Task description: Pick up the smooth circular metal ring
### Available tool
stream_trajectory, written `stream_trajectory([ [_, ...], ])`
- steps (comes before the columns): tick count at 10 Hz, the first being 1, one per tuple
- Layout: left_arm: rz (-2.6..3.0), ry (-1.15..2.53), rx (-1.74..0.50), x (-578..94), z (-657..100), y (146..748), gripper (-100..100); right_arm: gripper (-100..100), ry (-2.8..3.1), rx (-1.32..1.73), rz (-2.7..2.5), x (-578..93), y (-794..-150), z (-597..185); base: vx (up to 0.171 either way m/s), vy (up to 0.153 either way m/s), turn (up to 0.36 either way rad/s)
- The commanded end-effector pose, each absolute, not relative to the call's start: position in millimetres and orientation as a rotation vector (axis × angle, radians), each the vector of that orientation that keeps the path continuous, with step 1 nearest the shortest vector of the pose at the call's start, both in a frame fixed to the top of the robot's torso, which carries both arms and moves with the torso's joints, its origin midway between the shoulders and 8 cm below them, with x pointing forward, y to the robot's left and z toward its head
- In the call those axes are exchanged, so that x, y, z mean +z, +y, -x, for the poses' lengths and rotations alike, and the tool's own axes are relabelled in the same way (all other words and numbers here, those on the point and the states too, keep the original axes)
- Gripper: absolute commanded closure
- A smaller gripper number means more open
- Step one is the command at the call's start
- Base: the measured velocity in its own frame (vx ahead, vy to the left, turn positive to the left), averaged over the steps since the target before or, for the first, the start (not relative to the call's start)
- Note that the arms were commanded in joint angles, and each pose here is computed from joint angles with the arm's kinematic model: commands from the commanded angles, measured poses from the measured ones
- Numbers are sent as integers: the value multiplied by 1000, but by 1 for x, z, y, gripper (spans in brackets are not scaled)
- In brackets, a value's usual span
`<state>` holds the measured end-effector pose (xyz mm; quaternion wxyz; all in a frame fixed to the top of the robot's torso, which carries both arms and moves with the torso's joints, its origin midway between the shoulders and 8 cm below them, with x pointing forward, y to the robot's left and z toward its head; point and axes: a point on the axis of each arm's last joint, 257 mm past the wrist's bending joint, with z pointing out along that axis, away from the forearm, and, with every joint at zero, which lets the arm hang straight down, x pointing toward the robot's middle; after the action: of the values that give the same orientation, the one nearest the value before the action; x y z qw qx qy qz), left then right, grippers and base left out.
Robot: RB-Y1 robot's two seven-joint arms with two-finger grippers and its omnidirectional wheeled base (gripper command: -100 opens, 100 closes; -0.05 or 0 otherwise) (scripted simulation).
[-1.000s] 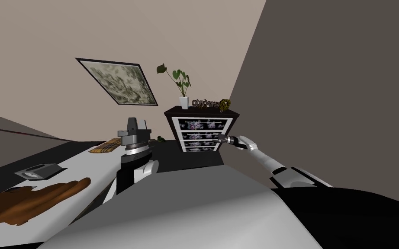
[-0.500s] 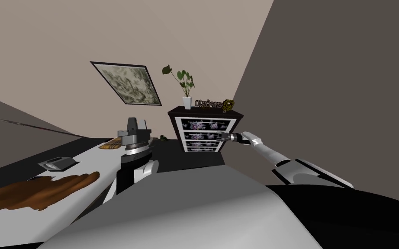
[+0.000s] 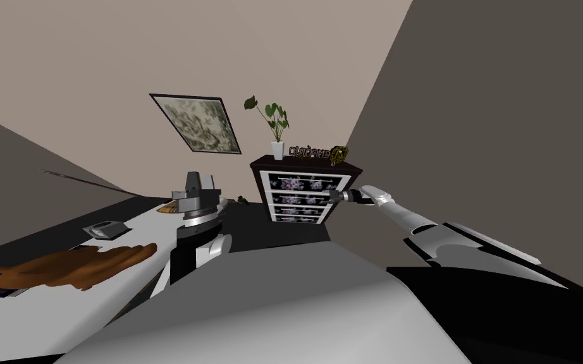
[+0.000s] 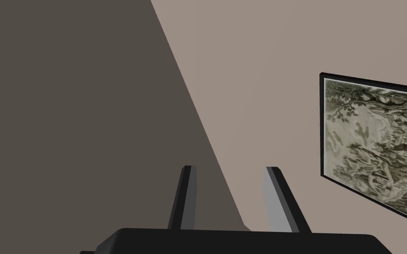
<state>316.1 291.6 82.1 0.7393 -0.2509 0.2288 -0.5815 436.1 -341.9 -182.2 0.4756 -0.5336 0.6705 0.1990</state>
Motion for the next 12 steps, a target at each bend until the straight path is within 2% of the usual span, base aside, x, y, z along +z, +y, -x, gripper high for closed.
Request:
stream_trajectory([
  [1, 550, 502, -1276, 82, -316, 292, 0, -100, 1659, 464, 1302, -183, -354, -439, 8, 9, -13],
  [7, 550, 502, -1276, 82, -316, 292, 0, -100, 1747, 276, 1396, -156, -422, -450, 7, 18, 67],
  [12, 550, 502, -1276, 82, -316, 292, 0, -100, 1867, 17, 1474, -104, -513, -445, 15, 22, 106],
])
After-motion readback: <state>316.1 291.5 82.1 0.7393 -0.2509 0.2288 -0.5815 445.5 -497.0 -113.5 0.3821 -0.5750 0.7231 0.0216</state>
